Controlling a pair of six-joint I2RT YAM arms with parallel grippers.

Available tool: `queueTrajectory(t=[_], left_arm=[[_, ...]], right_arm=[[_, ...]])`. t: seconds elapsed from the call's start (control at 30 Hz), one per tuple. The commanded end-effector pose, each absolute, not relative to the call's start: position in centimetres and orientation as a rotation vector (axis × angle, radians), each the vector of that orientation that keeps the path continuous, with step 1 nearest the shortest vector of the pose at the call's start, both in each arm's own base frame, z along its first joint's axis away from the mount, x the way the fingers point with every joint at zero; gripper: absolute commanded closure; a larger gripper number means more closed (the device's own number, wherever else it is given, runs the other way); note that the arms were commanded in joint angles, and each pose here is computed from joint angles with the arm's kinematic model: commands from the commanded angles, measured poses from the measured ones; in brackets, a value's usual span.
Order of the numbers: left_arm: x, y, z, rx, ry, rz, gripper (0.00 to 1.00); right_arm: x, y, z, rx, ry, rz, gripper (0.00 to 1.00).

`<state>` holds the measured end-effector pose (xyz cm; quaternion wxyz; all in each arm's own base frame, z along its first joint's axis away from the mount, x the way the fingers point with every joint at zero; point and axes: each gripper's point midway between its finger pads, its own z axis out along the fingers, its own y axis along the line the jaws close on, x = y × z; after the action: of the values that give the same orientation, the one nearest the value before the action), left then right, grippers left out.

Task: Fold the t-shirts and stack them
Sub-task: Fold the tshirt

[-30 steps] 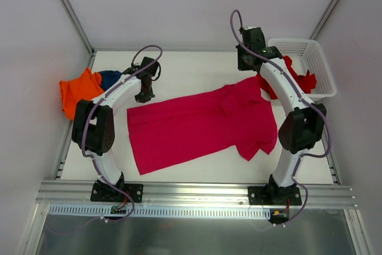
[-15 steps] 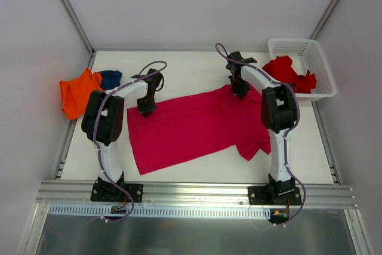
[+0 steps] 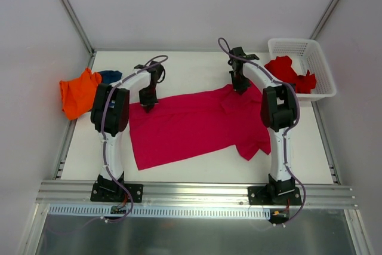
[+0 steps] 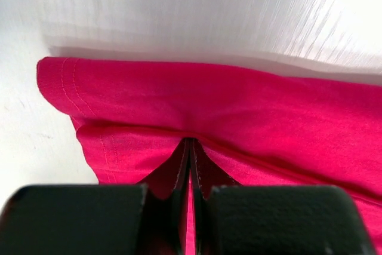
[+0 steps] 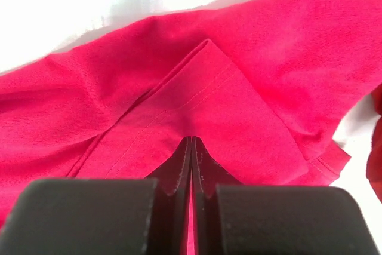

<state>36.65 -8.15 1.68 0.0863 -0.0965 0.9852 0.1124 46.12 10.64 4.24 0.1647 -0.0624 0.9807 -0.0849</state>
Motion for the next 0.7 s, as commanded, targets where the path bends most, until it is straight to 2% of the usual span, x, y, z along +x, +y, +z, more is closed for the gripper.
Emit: queueTrajectory(t=[0.0, 0.33, 0.67], left_arm=[[38.1, -9.0, -0.2, -0.308, 2.977, 0.232, 1.0], [42.0, -5.9, 0.7, -0.418, 2.983, 0.182, 1.0], [48.0, -4.5, 1.4, -0.511, 2.938, 0.029, 1.0]], right_arm=[[46.0, 10.5, 4.6, -0.144, 2.822, -0.214, 1.0], [47.1, 10.0, 3.7, -0.044, 2.861, -0.132, 1.0], [47.0, 10.0, 3.5, -0.022, 2.871, -0.104, 1.0]])
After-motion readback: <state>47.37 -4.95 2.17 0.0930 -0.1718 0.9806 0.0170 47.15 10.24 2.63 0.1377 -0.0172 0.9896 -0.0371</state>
